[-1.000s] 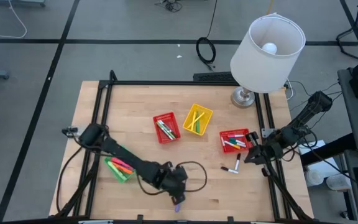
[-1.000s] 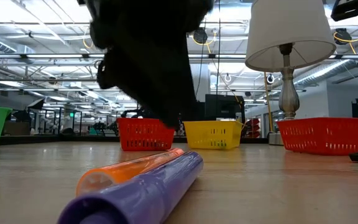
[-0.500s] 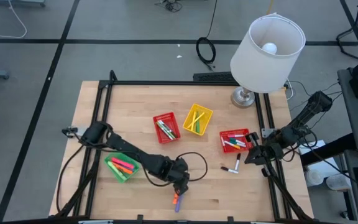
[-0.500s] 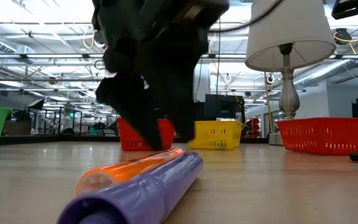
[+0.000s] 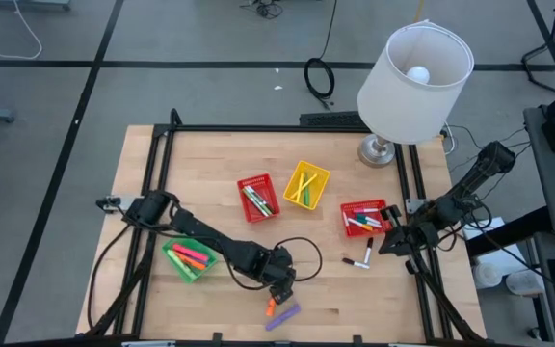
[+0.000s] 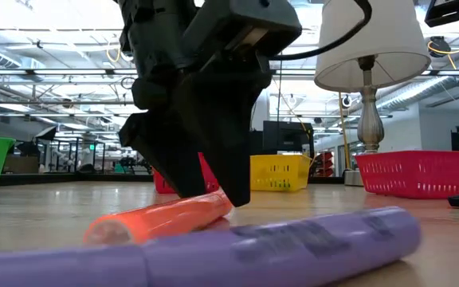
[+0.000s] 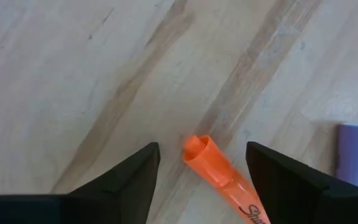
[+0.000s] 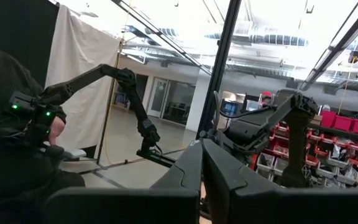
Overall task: Pick & Place Markers
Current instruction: Put the large orange highlighter pen into the green bin
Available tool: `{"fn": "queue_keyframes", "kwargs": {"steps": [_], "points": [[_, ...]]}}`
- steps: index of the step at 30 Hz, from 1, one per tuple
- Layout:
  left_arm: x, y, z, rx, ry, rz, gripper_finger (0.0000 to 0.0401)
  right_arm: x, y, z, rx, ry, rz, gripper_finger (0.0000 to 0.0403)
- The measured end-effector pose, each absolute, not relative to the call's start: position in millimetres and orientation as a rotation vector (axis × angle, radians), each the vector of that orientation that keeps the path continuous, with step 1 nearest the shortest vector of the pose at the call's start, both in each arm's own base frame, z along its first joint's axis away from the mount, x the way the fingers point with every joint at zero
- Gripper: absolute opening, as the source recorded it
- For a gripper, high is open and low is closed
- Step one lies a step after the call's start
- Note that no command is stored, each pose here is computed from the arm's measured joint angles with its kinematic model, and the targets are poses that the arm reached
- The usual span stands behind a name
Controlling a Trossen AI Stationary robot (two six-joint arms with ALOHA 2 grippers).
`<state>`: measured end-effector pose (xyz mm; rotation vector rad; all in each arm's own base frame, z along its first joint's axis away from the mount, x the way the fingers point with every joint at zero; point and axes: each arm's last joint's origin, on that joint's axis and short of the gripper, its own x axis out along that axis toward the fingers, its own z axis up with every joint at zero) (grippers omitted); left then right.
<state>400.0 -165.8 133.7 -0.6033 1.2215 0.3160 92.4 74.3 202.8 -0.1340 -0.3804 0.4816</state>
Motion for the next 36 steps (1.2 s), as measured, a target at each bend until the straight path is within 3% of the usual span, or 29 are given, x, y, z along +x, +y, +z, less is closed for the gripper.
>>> {"fn": "queue_keyframes", "kwargs": {"steps": [6,14,16,27,32,36], "points": [[391.9,-164.7,130.1,-0.577,1.287,0.377,0.0184,92.4,74.3,202.8,-0.134,-0.38,0.481,0.0],[389.1,-164.3,128.2,-0.49,1.314,0.338,0.0032,92.4,74.3,202.8,-0.134,-0.38,0.481,0.0],[389.1,-164.9,128.2,-0.465,1.316,0.317,0.0009,92.5,74.3,202.8,-0.131,-0.379,0.482,0.0],[398.6,-169.9,146.5,-0.314,1.322,0.194,0.0007,92.5,74.3,202.7,-0.124,-0.376,0.483,0.0],[395.4,-165.5,178.9,-0.222,1.444,0.214,0.005,92.5,74.3,202.7,-0.116,-0.375,0.485,0.0],[375.3,-149.4,206.1,-0.098,1.623,0.461,0.0102,92.5,74.3,202.7,-0.116,-0.374,0.485,0.0]]}}
